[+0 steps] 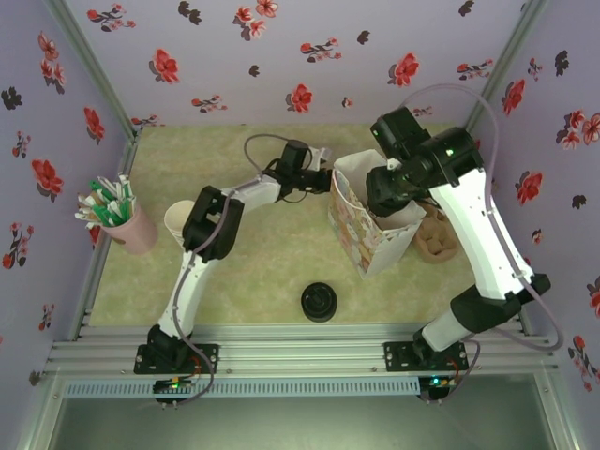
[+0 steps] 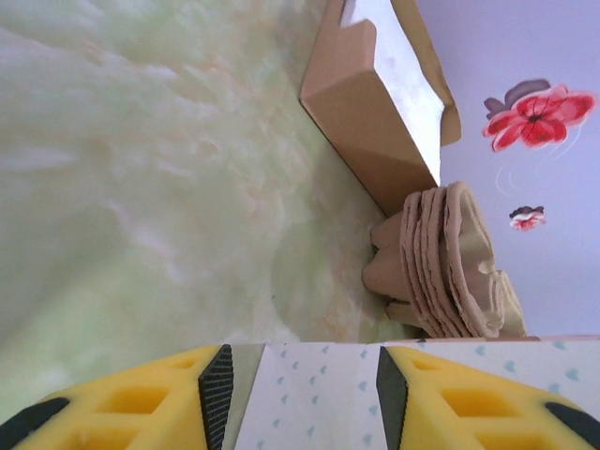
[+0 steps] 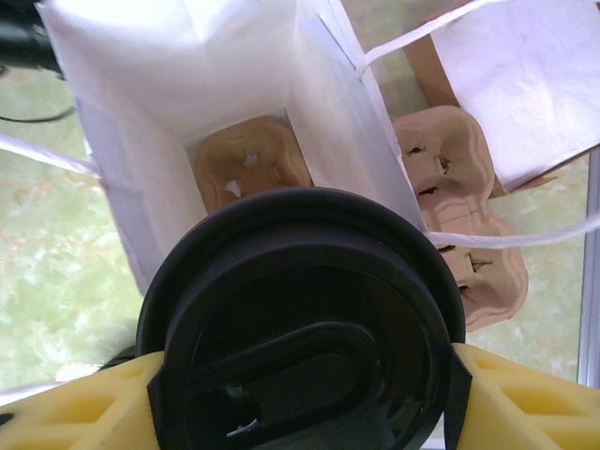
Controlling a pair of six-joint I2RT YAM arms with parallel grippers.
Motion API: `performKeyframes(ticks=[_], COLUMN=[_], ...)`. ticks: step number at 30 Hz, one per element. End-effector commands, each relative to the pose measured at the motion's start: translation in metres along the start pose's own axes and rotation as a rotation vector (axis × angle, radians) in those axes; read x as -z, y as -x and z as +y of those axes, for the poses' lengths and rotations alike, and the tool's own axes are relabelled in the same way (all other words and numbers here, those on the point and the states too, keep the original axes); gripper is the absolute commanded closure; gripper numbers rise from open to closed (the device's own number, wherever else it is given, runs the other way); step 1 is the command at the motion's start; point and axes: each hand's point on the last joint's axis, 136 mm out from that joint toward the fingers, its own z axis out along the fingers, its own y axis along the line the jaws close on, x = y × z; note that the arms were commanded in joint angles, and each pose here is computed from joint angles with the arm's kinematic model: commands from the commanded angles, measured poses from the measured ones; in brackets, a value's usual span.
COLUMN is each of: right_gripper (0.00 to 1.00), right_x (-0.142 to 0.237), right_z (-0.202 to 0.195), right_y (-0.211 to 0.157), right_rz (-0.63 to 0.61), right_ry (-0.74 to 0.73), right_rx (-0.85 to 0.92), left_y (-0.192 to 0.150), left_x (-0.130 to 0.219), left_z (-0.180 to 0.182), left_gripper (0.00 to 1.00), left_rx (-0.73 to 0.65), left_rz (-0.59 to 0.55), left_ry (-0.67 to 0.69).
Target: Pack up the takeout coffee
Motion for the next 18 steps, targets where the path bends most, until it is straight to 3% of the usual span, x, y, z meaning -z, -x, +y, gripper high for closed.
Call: performKeyframes(ticks=[1,5,11,18], right_gripper=[0.33,0.34,0.35,0.35], right_x=[-0.011,-0.028,-0.044,-0.05], right_z=[-0.013,-0.012,0.001,0.021], right_y=[-0.025,-0.03,-0.04,-0.049], right_rz=[0.133,0.184,0.247,0.272], right_ry=[-0.057,-0.057,-0.012,0.059], right_rx=[0.044,0.04,0.041,0.061], left_y=[0.025,0.025,-0.003,-0.057], left_x=[0.033,0.061,0.091,0.09], left_z=[-0.019,-0.016,-0.017,-0.037], left_gripper=[0.52,0.52,0.52,0.53], left_rx=[-0.026,-0.013,0.029,0.049], left_rz=[-0.082,-0.129,-0.167,-0.132], left_ry=[-0.045,-0.018,0.004,-0.027])
